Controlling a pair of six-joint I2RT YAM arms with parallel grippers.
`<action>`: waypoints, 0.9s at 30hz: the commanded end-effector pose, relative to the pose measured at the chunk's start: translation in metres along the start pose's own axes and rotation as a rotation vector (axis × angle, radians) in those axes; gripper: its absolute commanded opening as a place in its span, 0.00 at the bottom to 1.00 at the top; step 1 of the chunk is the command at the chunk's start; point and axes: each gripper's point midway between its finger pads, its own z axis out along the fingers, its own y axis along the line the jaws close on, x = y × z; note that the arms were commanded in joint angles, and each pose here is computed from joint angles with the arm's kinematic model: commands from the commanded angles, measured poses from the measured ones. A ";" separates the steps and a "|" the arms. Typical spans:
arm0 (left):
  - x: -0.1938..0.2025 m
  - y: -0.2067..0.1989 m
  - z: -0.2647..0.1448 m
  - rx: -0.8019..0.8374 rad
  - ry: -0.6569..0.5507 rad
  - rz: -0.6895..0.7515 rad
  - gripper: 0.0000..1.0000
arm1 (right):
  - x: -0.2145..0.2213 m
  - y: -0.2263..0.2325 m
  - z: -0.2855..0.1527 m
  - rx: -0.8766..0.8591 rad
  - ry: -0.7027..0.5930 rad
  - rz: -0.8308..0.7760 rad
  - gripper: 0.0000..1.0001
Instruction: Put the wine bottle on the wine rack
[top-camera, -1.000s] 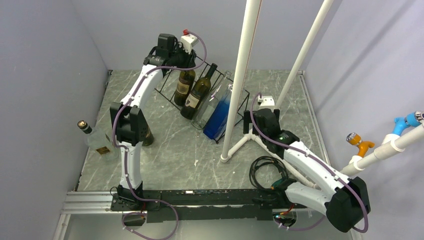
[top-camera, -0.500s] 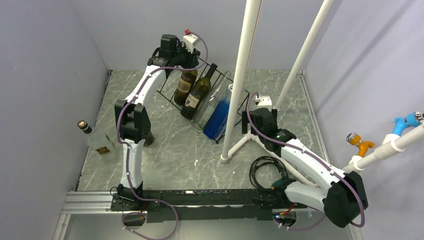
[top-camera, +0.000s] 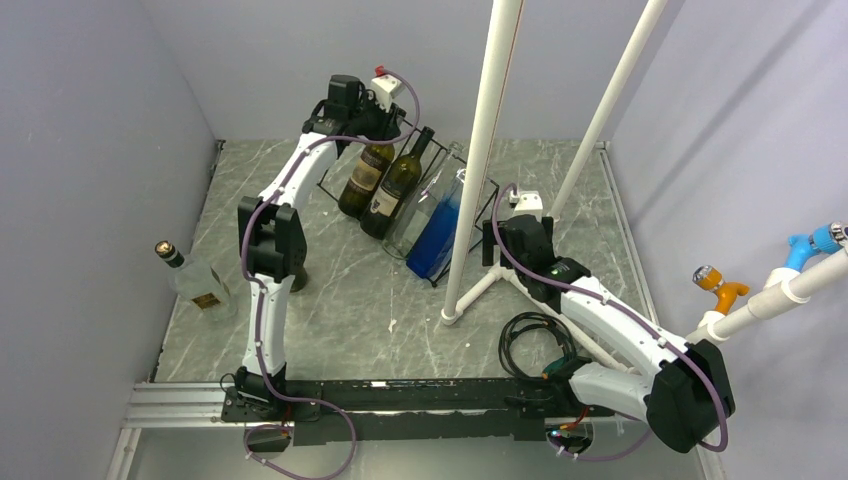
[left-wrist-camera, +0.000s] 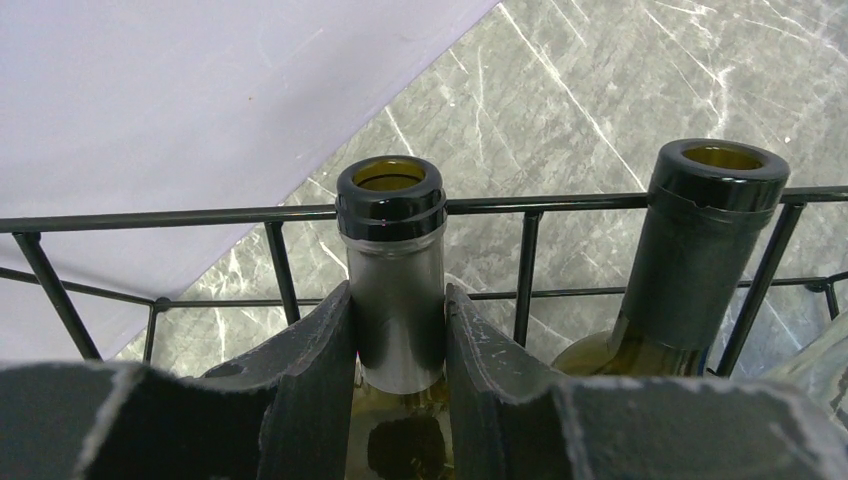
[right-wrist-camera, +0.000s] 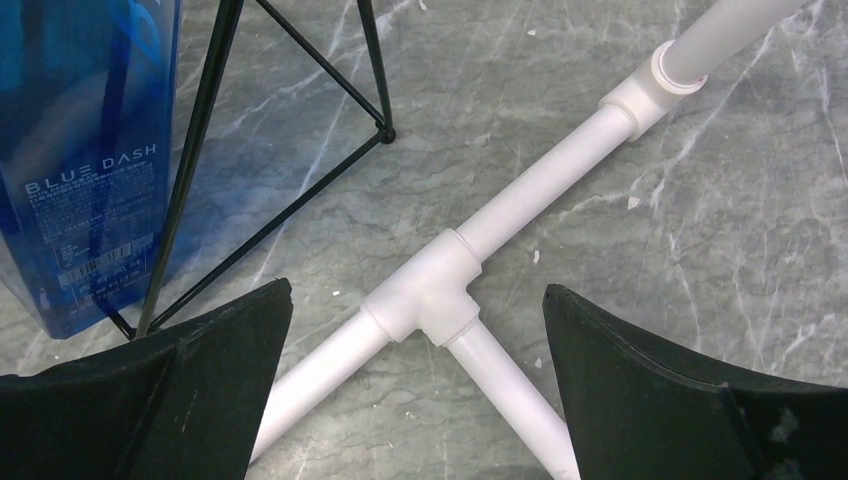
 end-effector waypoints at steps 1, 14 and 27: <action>0.010 0.008 -0.005 -0.018 0.032 0.044 0.00 | -0.016 0.005 0.002 -0.016 -0.052 0.018 1.00; -0.004 0.007 -0.013 -0.029 0.014 0.011 0.51 | -0.022 0.004 -0.005 -0.024 -0.063 0.031 1.00; -0.086 -0.017 -0.103 -0.065 -0.082 -0.047 0.77 | -0.042 0.004 -0.026 -0.067 -0.128 0.071 1.00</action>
